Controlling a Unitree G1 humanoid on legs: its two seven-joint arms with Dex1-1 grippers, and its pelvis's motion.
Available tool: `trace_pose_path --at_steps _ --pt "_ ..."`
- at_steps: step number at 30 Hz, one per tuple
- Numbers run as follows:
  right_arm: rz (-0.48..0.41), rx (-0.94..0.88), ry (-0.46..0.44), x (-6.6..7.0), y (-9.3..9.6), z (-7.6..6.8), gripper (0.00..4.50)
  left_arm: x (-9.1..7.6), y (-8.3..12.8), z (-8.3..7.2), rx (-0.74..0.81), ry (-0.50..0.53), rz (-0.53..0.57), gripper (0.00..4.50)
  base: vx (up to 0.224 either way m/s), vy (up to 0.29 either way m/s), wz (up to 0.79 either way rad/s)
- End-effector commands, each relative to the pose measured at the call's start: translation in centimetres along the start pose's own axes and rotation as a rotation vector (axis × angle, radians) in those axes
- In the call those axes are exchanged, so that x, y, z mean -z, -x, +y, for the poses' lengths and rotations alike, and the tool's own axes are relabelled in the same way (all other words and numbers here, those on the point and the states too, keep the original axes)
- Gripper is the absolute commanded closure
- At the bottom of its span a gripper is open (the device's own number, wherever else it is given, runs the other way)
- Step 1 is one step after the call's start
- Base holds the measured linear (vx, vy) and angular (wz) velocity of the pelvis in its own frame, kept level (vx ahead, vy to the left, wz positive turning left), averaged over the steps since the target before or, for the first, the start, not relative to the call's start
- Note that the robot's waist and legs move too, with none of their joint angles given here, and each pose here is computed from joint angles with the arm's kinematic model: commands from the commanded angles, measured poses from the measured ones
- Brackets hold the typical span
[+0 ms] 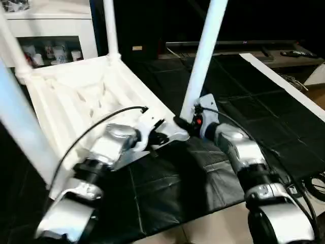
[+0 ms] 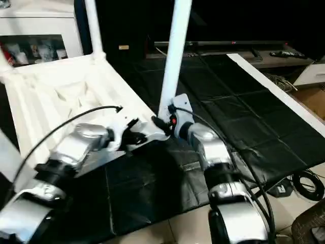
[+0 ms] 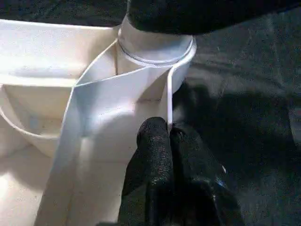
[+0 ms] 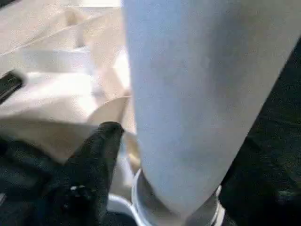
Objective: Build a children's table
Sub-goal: Rotate leg to tighten
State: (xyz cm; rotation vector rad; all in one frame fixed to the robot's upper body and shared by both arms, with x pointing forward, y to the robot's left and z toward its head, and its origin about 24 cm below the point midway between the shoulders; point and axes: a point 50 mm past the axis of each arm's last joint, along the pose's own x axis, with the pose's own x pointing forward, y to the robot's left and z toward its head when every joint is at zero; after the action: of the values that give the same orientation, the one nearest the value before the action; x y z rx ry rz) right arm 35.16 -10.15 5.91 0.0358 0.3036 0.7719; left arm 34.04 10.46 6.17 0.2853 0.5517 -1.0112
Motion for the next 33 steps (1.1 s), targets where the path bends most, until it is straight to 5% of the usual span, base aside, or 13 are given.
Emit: trace_pose_path --at_steps 1,5,11,19,28,33 --pt "0.051 -0.183 0.000 1.2 -0.8 2.4 1.00 -1.2 -0.5 -1.1 0.075 -0.079 -0.029 4.50 0.000 0.000 0.00" --pt "0.094 -0.240 0.071 2.2 1.1 1.2 0.68 -0.4 0.6 -0.9 0.135 -0.165 0.023 4.50 0.000 0.000 0.00" --pt "0.088 -0.340 0.098 1.8 3.4 -0.2 0.10 0.9 1.9 -1.1 0.261 -0.218 0.079 4.50 0.000 0.000 0.00" --pt "0.117 -0.467 0.158 0.9 5.4 -1.6 0.10 1.9 3.3 -1.7 0.425 -0.295 0.131 4.50 0.000 0.000 0.00" --pt "0.095 -0.605 0.130 0.7 5.7 -1.2 0.10 1.8 4.1 -2.0 0.499 -0.333 0.147 4.50 0.000 0.000 0.00" --pt "0.094 -0.692 0.108 1.0 5.2 -0.4 0.54 2.0 4.3 -2.1 0.523 -0.342 0.159 4.50 0.000 0.000 0.00"
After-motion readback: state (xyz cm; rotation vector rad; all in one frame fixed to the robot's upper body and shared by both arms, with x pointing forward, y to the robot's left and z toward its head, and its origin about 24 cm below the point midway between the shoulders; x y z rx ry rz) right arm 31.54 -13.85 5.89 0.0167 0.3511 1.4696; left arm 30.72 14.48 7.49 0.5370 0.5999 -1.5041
